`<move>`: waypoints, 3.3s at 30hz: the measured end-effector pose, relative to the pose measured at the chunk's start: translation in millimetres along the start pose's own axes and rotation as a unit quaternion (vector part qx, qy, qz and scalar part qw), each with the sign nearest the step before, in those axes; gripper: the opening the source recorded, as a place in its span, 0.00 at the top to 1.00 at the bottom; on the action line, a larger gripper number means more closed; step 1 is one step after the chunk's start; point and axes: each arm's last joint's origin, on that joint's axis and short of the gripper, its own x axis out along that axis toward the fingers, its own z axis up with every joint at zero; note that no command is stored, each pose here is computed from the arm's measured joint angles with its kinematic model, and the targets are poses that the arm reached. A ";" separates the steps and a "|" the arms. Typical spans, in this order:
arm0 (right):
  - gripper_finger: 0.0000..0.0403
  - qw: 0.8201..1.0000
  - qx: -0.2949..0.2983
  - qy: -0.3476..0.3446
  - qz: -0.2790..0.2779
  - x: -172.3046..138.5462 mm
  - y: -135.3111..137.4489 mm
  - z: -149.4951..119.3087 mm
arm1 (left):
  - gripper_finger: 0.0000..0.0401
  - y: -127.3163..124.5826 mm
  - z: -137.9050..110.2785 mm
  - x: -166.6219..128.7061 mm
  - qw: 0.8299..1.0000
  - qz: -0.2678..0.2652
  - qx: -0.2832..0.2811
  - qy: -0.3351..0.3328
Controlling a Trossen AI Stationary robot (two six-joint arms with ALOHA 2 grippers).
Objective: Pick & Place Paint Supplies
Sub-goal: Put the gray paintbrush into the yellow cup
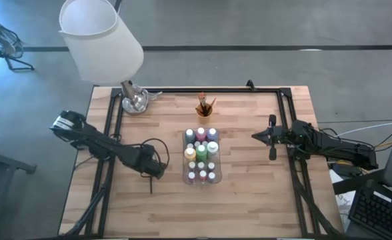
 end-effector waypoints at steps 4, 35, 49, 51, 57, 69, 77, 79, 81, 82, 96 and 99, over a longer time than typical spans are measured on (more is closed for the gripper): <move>0.98 1.000 0.000 0.000 0.000 0.0 0.0 0.0 | 0.78 -0.6 -0.1 0.1 1.000 -0.003 -0.001 0.001; 0.98 1.000 0.000 0.000 0.000 0.0 0.0 0.0 | 0.99 -0.7 -0.2 0.6 1.000 -0.003 0.013 0.003; 0.98 1.000 0.000 0.000 0.000 0.0 0.0 0.0 | 0.99 -6.6 3.5 -13.1 0.999 -0.028 0.035 -0.024; 0.98 1.000 0.000 0.000 0.000 0.0 0.0 0.0 | 0.99 -7.7 5.1 -18.9 0.998 -0.040 0.039 -0.033; 0.98 1.000 0.000 0.000 0.000 0.0 0.0 0.0 | 0.99 -10.9 8.9 -27.3 0.996 -0.055 0.052 -0.046; 0.98 1.000 0.000 0.000 0.000 0.0 0.0 0.0 | 0.99 -12.4 30.0 -31.3 0.989 -0.046 0.075 -0.119; 0.98 1.000 0.000 0.000 0.000 0.0 0.0 0.0 | 0.99 -12.2 54.1 -32.7 0.980 -0.022 0.084 -0.178; 0.98 1.000 0.000 0.000 0.000 0.0 0.0 0.0 | 0.99 -13.0 61.1 -34.2 0.978 -0.016 0.087 -0.191; 0.98 1.000 0.000 0.000 0.000 0.0 0.0 0.0 | 0.99 -13.6 68.7 -36.0 0.975 -0.009 0.091 -0.202; 0.98 1.000 0.000 0.000 0.000 0.0 0.0 0.0 | 0.99 -14.0 72.4 -37.0 0.974 -0.007 0.093 -0.208; 0.98 1.000 0.000 0.000 0.000 0.0 0.0 0.0 | 0.99 -23.0 125.4 -63.6 0.943 0.032 0.115 -0.311; 0.98 1.000 0.000 0.000 0.000 0.0 0.0 0.0 | 0.99 -27.3 135.7 -72.2 0.937 0.025 0.122 -0.326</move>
